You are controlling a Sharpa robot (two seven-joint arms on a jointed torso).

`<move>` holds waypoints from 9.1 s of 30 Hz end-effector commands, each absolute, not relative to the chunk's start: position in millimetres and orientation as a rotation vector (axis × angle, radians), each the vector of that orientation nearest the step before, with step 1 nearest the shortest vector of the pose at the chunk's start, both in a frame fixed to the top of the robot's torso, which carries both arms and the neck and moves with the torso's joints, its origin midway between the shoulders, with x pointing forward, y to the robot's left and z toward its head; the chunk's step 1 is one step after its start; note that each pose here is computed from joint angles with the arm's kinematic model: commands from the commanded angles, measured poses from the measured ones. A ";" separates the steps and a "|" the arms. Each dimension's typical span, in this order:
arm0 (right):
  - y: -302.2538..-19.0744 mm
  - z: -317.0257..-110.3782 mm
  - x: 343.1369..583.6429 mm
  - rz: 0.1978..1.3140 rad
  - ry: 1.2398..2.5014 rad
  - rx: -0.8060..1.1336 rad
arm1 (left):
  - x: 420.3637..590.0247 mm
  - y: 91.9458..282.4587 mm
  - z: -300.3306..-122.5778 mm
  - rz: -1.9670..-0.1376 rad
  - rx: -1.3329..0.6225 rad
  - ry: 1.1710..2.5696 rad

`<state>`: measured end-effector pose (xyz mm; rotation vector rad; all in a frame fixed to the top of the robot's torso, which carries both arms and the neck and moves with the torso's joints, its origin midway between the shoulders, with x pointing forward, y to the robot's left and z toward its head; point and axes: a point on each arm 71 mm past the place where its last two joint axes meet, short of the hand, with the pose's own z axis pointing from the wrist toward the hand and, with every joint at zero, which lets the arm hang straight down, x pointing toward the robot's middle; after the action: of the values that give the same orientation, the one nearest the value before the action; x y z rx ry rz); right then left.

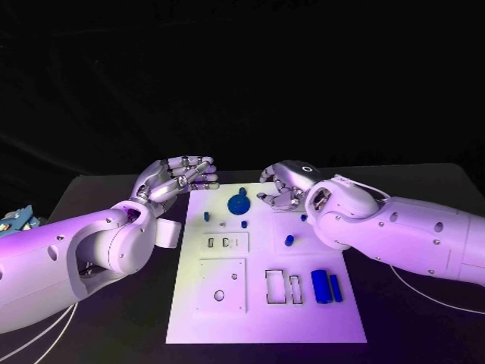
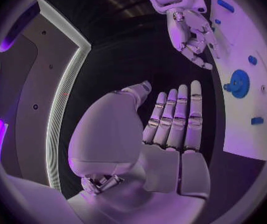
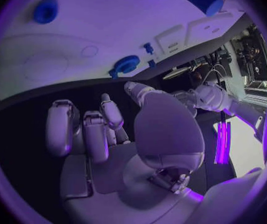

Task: Assemble the parts on the task board

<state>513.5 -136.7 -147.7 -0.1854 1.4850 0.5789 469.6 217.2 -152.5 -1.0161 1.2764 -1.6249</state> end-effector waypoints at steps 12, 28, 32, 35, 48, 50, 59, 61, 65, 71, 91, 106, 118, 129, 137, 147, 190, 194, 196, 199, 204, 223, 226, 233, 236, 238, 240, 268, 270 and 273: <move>-243.0 -126.8 516.6 0.894 1.652 0.056 | 472.2 215.6 -152.6 -1.652 -1.005 1.275; -285.1 -150.3 522.6 0.761 1.626 0.058 | 473.1 213.4 -153.5 -1.663 -1.004 1.278; -281.5 -158.3 523.9 0.748 1.630 0.055 | 473.0 214.1 -153.5 -1.662 -1.005 1.278; -279.0 -163.7 524.7 0.741 1.640 0.052 | 472.8 214.4 -153.5 -1.661 -1.005 1.278; -271.9 -177.4 526.7 0.715 1.665 0.042 | 472.1 215.9 -153.1 -1.660 -1.005 1.277; -271.2 -177.9 527.0 0.713 1.666 0.042 | 472.1 215.8 -153.1 -1.660 -1.005 1.277; -268.1 -181.1 530.4 0.693 1.673 0.043 | 471.8 215.7 -152.9 -1.660 -1.005 1.277; -267.2 -182.4 531.0 0.691 1.677 0.043 | 471.8 215.7 -152.9 -1.660 -1.005 1.277; -265.1 -184.9 531.8 0.686 1.685 0.039 | 471.8 215.9 -152.9 -1.659 -1.005 1.277; -262.0 -188.8 531.8 0.682 1.698 0.032 | 471.9 216.5 -153.0 -1.658 -1.006 1.277; -254.6 -195.6 533.9 0.678 1.703 0.033 | 472.0 216.4 -153.1 -1.658 -1.006 1.278; -254.9 -194.5 535.0 0.662 1.654 0.055 | 472.1 217.6 -153.2 -1.654 -1.008 1.278; -238.0 -180.7 521.4 0.686 1.593 0.067 | 474.4 221.4 -154.3 -1.641 -1.012 1.276; -168.7 -166.8 489.6 0.760 1.580 -0.073 | 479.0 224.8 -156.5 -1.629 -1.030 1.268; -119.0 -166.9 471.3 0.821 1.615 -0.138 | 481.1 224.0 -157.4 -1.627 -1.032 1.267; -71.5 -182.3 460.2 0.844 1.677 -0.204 | 482.8 223.8 -158.0 -1.622 -1.032 1.262; -32.2 -230.3 456.3 0.767 1.766 -0.274 | 482.0 222.5 -157.1 -1.625 -1.030 1.261; -33.2 -231.2 457.5 0.760 1.767 -0.274 | 482.0 222.7 -157.2 -1.625 -1.030 1.261; -33.6 -231.4 457.8 0.757 1.767 -0.274 | 482.1 222.9 -157.2 -1.624 -1.031 1.261; -34.0 -231.6 458.0 0.754 1.767 -0.275 | 482.1 223.0 -157.2 -1.624 -1.031 1.261; -34.8 -231.9 457.8 0.750 1.766 -0.278 | 482.1 223.0 -157.2 -1.625 -1.031 1.262; -34.7 -231.9 457.2 0.759 1.764 -0.282 | 482.3 223.2 -157.4 -1.624 -1.031 1.262; -34.6 -231.6 457.3 0.762 1.760 -0.279 | 482.3 223.1 -157.5 -1.625 -1.031 1.263; -34.9 -231.7 457.7 0.763 1.758 -0.277 | 482.5 223.1 -157.5 -1.625 -1.032 1.263; -34.9 -231.6 457.8 0.764 1.756 -0.277 | 482.7 223.2 -157.7 -1.624 -1.032 1.264; -34.9 -231.5 457.9 0.767 1.755 -0.275 | 482.8 223.2 -157.7 -1.624 -1.032 1.264; -34.8 -231.2 458.0 0.771 1.751 -0.272 | 482.8 223.1 -157.8 -1.624 -1.032 1.264; -75.5 -190.2 459.4 1.084 1.588 -0.086 | 490.4 232.1 -170.4 -1.483 -0.973 1.453; -89.2 -181.9 464.8 1.119 1.617 -0.011 | 492.8 233.8 -174.7 -1.431 -0.946 1.515; -109.9 -170.0 472.0 1.152 1.629 0.086 | 495.7 235.7 -182.1 -1.354 -0.902 1.624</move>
<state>472.7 -108.3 -172.0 -0.0553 1.5966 0.9943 496.7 241.2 -174.2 -0.9963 1.4385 -1.4339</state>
